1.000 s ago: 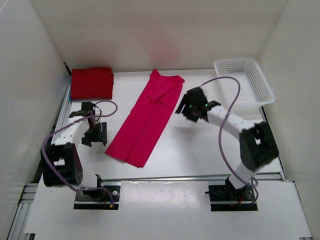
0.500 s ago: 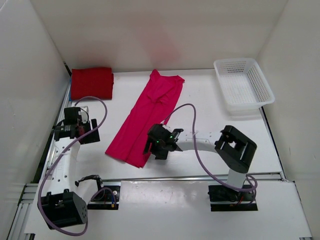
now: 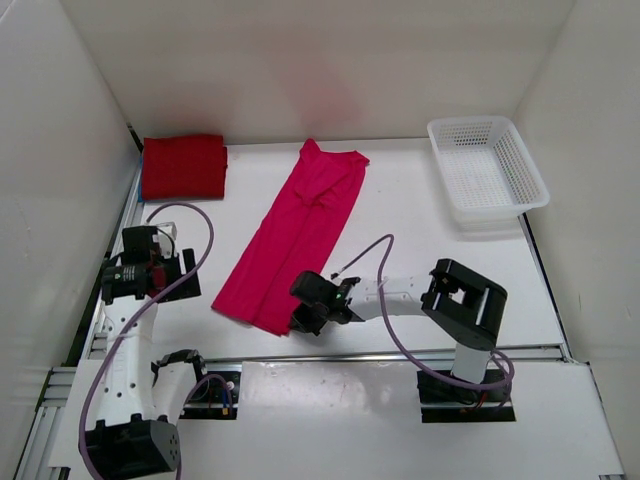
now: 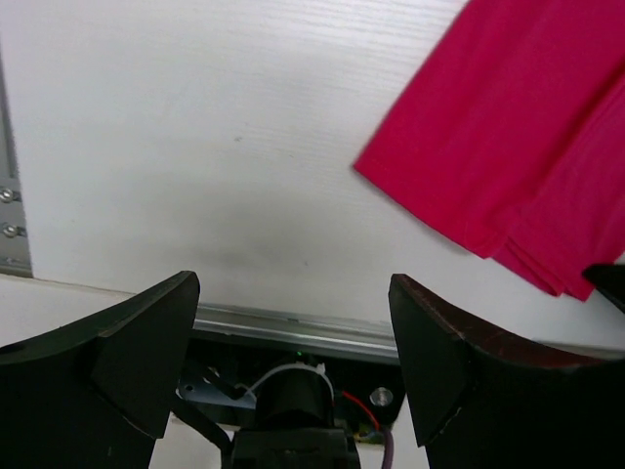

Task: Fold and stack the t-shirts
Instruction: Rotate the tshirt 90 degrees

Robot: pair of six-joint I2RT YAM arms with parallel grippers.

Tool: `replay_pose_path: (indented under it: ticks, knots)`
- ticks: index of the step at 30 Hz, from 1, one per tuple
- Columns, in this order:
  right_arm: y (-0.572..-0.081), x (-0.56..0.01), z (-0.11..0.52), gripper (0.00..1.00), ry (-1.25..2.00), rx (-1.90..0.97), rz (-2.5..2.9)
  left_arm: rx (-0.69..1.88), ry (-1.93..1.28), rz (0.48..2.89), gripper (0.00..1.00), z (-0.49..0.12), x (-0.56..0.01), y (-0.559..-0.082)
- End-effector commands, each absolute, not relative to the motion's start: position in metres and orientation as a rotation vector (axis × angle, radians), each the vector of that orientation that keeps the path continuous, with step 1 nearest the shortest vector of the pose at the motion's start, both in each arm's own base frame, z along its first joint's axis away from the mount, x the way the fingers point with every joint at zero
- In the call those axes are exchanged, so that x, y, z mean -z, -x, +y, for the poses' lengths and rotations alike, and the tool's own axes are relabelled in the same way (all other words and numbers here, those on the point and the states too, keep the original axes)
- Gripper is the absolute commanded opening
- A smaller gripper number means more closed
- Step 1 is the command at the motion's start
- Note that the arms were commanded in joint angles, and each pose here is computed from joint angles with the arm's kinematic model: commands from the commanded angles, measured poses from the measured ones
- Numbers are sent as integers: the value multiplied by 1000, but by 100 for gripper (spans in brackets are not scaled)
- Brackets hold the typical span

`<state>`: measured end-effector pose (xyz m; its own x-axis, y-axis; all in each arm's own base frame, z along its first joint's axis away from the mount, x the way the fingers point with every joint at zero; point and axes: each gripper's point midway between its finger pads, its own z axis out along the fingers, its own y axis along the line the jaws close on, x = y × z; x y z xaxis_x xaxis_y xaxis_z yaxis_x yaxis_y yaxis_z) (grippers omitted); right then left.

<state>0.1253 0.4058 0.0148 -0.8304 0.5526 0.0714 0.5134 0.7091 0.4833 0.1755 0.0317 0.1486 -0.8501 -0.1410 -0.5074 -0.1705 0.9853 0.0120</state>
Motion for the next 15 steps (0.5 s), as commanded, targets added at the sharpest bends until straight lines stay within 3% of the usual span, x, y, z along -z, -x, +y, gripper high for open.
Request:
replay_pose_path:
  ticks: [1, 7, 15]
  knots:
    - [-117, 21, 342, 0, -975, -424, 2805, 53, 193, 2624, 90, 14, -158, -168]
    - [-97, 11, 291, 0, -851, -439, 2811, 150, 46, 2644, 83, -11, -159, -178]
    - [-68, 13, 224, 0, -612, -500, 2840, 113, -714, 2699, 82, -96, -129, -173]
